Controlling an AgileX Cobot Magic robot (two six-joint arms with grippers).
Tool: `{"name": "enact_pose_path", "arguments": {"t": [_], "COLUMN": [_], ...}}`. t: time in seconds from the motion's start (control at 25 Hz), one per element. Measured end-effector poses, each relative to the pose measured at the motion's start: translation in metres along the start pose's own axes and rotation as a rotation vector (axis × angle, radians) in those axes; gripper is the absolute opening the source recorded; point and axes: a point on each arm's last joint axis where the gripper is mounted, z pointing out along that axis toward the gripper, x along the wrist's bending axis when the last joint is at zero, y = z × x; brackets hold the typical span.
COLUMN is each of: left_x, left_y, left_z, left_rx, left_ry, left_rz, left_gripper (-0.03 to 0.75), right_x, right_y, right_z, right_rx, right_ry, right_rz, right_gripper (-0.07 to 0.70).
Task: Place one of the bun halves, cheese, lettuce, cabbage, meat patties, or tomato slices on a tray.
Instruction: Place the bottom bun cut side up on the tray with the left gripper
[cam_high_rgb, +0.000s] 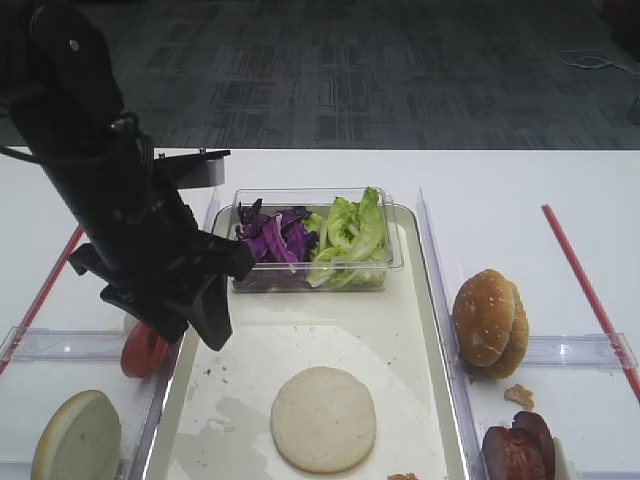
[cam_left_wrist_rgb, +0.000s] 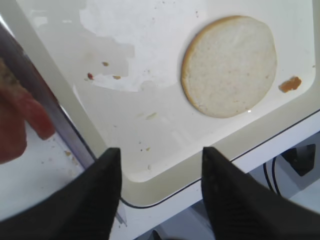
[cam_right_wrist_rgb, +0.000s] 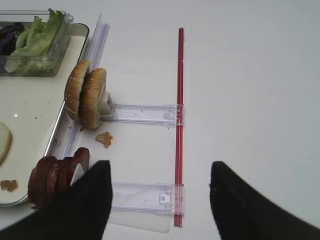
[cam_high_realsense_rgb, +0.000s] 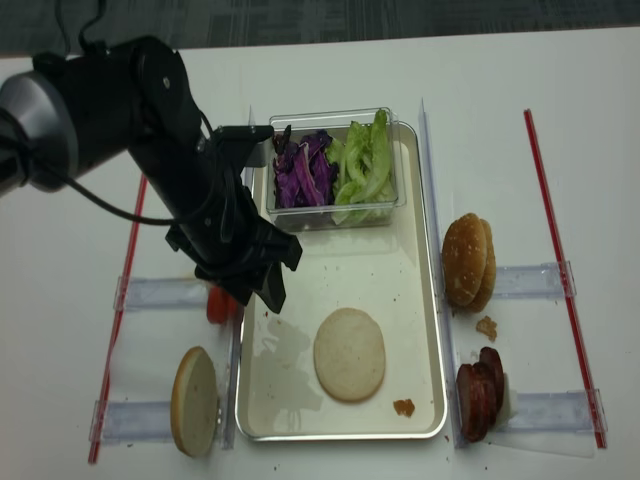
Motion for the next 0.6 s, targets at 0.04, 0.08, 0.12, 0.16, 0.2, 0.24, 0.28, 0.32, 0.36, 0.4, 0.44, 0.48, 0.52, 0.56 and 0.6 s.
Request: {"name": "enact_pose_path", "arguments": {"t": [0.04,0.08,0.12,0.16,0.2,0.24,0.28,0.32,0.36,0.4,0.44,0.48,0.52,0.56,0.6], "left_x": [-0.001,-0.002,-0.002,-0.003,-0.003,-0.003,-0.002,0.0,0.002,0.005,0.007,0.009,0.01,0.01,0.01], "left_y": [0.001,0.003,0.004,0.006,0.007,0.008,0.009,0.009,0.01,0.01,0.009,0.009,0.009,0.009,0.009], "left_z": [-0.004,-0.008,-0.011,-0.015,-0.017,-0.019,-0.021,-0.022,-0.023,-0.024,-0.024,-0.024,-0.025,-0.025,-0.025], "left_rx": [0.005,0.006,0.002,-0.004,-0.01,-0.014,-0.019,-0.022,-0.021,-0.02,-0.02,-0.019,-0.017,-0.018,-0.017], "left_ry": [0.01,0.016,0.022,0.029,0.037,0.047,0.066,0.089,0.113,0.142,0.168,0.187,0.198,0.203,0.205], "left_rz": [0.01,0.017,0.022,0.03,0.028,0.027,0.026,0.02,0.014,0.013,0.013,0.014,0.018,0.02,0.023], "left_gripper": [0.344,0.343,0.342,0.34,0.339,0.337,0.337,0.337,0.337,0.337,0.337,0.336,0.336,0.336,0.335], "right_x": [0.0,0.0,0.0,0.0,0.0,0.0,0.0,0.0,0.0,0.0,0.0,0.0,0.0,0.0,0.0], "right_y": [0.0,0.0,0.0,0.0,0.0,0.0,0.0,0.0,0.0,0.0,0.0,0.0,0.0,0.0,0.0], "right_z": [0.0,0.0,0.0,0.0,0.0,0.0,0.0,0.0,0.0,0.0,0.0,0.0,0.0,0.0,0.0], "right_rx": [0.0,0.0,0.0,0.0,0.0,0.0,0.0,0.0,0.0,0.0,0.0,0.0,0.0,0.0,0.0], "right_ry": [0.0,0.0,0.0,0.0,0.0,0.0,0.0,0.0,0.0,0.0,0.0,0.0,0.0,0.0,0.0], "right_rz": [0.0,0.0,0.0,0.0,0.0,0.0,0.0,0.0,0.0,0.0,0.0,0.0,0.0,0.0,0.0], "right_gripper": [0.477,0.477,0.477,0.477,0.477,0.477,0.477,0.477,0.477,0.477,0.477,0.477,0.477,0.477,0.477]}}
